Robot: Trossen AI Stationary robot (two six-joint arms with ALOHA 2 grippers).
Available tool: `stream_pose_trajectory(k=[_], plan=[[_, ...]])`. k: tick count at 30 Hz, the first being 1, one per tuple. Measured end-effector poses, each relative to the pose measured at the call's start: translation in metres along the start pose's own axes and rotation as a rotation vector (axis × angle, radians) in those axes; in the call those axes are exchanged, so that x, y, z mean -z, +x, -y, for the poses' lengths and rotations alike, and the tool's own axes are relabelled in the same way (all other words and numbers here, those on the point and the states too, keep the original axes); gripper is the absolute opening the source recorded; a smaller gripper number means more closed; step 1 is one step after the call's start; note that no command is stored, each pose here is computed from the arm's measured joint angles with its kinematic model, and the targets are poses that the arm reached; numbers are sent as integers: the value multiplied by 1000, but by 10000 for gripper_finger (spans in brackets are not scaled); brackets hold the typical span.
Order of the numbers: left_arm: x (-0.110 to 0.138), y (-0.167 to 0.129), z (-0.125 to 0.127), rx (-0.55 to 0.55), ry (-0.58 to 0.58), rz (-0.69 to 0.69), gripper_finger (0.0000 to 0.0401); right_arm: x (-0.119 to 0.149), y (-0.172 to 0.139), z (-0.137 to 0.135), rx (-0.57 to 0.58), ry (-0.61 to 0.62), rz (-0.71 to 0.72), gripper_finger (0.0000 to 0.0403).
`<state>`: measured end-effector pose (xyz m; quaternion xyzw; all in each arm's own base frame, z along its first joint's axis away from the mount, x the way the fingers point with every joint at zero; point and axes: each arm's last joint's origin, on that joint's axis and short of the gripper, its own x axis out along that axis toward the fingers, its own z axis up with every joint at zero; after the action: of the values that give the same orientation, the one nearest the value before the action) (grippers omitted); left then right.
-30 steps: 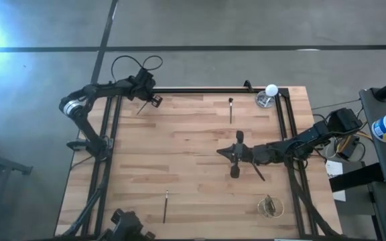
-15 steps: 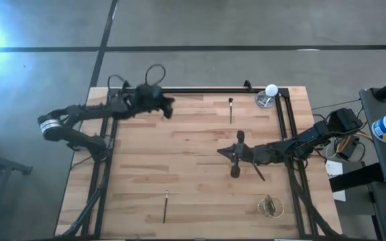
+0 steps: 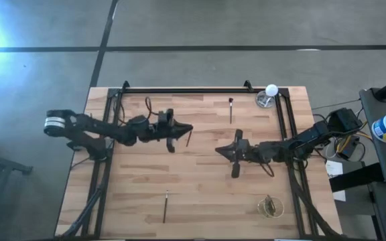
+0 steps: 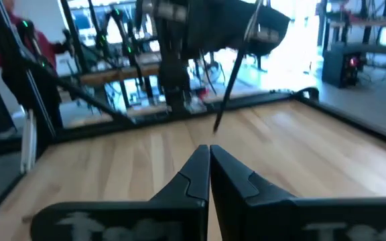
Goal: Pick & Place Makeup Brushes
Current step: Put the eyeshadow brush into the makeup brush holder
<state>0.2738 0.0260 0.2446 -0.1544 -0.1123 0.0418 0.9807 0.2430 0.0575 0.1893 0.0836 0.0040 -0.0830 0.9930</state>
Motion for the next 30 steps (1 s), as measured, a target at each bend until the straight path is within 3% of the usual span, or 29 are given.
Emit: stream_pose_trajectory(k=[9,21,30], plan=[[9,27,20,89,-12,14,0,-37,20,-16,-16,27,90,17],[4,49,38,177,30,38,0,-50,32,-11,48,110,82,132],[4,49,38,178,32,35,0,-55,37,-4,2,122,85,126]])
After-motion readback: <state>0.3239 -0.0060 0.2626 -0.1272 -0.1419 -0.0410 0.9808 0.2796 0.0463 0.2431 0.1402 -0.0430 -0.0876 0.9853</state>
